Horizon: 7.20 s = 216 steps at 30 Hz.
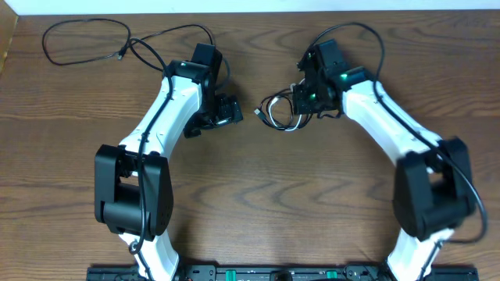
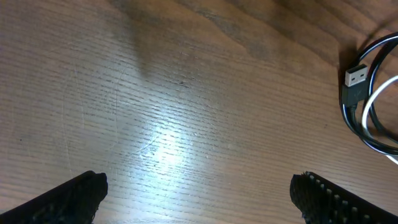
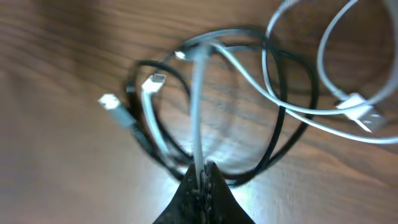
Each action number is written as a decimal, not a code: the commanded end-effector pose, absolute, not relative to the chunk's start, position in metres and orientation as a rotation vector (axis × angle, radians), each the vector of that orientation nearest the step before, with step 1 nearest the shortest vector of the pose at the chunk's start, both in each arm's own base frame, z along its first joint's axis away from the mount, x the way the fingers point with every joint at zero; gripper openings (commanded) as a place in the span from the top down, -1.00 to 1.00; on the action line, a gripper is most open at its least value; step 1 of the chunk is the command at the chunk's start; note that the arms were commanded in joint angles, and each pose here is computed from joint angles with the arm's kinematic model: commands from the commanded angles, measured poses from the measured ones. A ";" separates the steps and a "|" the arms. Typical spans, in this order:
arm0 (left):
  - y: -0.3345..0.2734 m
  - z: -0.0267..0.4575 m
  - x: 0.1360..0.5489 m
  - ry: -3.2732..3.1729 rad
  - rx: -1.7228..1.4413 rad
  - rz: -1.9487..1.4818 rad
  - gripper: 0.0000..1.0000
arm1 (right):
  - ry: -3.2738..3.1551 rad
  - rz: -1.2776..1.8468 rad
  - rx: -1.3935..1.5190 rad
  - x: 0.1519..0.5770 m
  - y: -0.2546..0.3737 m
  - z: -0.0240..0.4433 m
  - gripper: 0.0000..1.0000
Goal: Untangle cables
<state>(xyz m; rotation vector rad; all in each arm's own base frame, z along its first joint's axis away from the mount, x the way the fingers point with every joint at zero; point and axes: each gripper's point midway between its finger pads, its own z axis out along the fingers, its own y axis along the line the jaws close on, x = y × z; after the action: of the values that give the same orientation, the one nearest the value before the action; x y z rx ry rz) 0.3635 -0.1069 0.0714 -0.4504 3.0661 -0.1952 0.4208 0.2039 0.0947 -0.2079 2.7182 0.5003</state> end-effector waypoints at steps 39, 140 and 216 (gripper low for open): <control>-0.104 0.073 0.362 3.060 -0.460 -0.177 -0.99 | 1.291 0.106 0.478 0.255 -0.013 0.567 0.97; -0.104 0.073 0.362 3.060 -0.460 -0.177 -0.99 | 3.253 0.346 0.570 0.255 0.136 0.041 -0.99; -0.104 0.073 0.362 3.060 -0.460 -0.177 -1.00 | 2.873 -0.039 0.570 0.297 0.034 0.198 -0.43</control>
<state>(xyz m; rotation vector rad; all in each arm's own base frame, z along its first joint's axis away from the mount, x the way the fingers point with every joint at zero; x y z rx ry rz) 0.3631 -0.1061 0.0713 -0.4557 3.0669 -0.1883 0.3076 0.0231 0.2427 0.5188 2.6962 -0.1281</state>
